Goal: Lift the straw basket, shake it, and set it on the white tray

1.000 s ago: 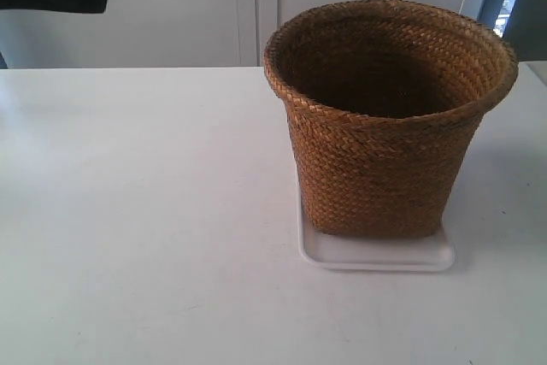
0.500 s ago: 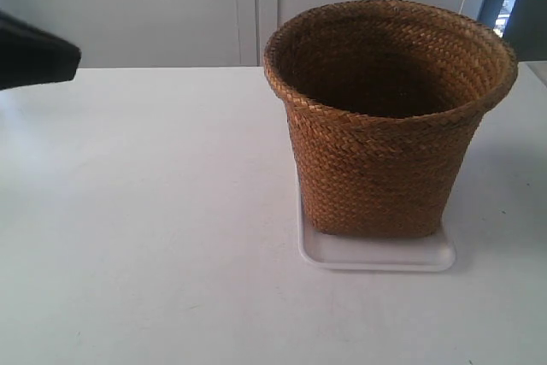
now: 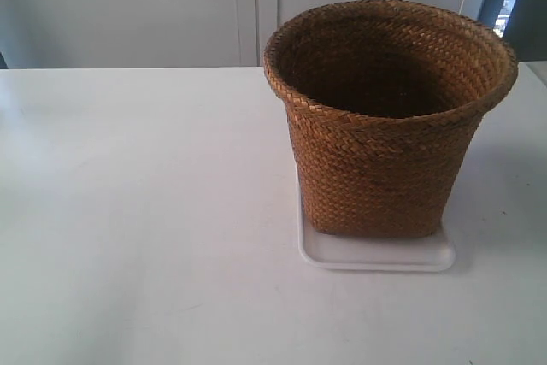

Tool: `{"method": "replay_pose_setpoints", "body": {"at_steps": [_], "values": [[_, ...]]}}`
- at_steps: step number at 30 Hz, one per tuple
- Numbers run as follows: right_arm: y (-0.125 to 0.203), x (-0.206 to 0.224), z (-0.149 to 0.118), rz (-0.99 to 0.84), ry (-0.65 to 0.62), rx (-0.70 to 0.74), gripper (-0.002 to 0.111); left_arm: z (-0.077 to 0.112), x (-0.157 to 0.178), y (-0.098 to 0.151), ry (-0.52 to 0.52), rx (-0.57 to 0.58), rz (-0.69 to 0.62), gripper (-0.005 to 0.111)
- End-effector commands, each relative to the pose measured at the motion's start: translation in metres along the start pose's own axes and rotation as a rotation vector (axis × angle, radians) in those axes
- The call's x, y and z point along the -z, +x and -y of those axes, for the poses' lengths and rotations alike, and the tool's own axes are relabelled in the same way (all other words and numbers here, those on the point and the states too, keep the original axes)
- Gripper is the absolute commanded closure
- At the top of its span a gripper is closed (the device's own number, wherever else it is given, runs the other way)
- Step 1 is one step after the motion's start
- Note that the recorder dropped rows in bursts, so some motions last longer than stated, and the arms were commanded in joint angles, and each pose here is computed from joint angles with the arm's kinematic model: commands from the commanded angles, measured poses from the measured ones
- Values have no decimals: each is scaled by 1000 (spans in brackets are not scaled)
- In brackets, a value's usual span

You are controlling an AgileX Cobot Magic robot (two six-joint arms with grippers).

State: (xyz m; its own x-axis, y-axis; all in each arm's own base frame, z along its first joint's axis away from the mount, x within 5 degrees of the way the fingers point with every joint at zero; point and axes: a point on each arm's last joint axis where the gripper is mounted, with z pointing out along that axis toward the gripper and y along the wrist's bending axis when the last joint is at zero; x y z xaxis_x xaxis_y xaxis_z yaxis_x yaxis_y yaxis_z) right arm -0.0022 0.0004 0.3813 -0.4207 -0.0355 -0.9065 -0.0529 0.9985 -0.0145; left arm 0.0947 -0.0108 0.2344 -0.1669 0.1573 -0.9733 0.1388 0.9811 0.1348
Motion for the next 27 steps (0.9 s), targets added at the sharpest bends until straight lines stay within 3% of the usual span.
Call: {"method": "replay_pose_setpoints", "body": {"at_steps": [1, 4, 12, 22, 27], "values": [[1, 0, 0, 6, 6, -2, 108, -3, 14, 33, -103, 89, 106, 107], [1, 0, 0, 6, 6, -2, 108, -2, 22, 37, -105, 94, 180, 107], [1, 0, 0, 6, 6, -2, 108, 6, 30, 46, -71, -16, 135, 107], [1, 0, 0, 6, 6, -2, 108, 11, 29, 50, -15, 128, 85, 107], [1, 0, 0, 6, 6, -2, 108, 4, 29, 56, -100, 184, 32, 107]]}}
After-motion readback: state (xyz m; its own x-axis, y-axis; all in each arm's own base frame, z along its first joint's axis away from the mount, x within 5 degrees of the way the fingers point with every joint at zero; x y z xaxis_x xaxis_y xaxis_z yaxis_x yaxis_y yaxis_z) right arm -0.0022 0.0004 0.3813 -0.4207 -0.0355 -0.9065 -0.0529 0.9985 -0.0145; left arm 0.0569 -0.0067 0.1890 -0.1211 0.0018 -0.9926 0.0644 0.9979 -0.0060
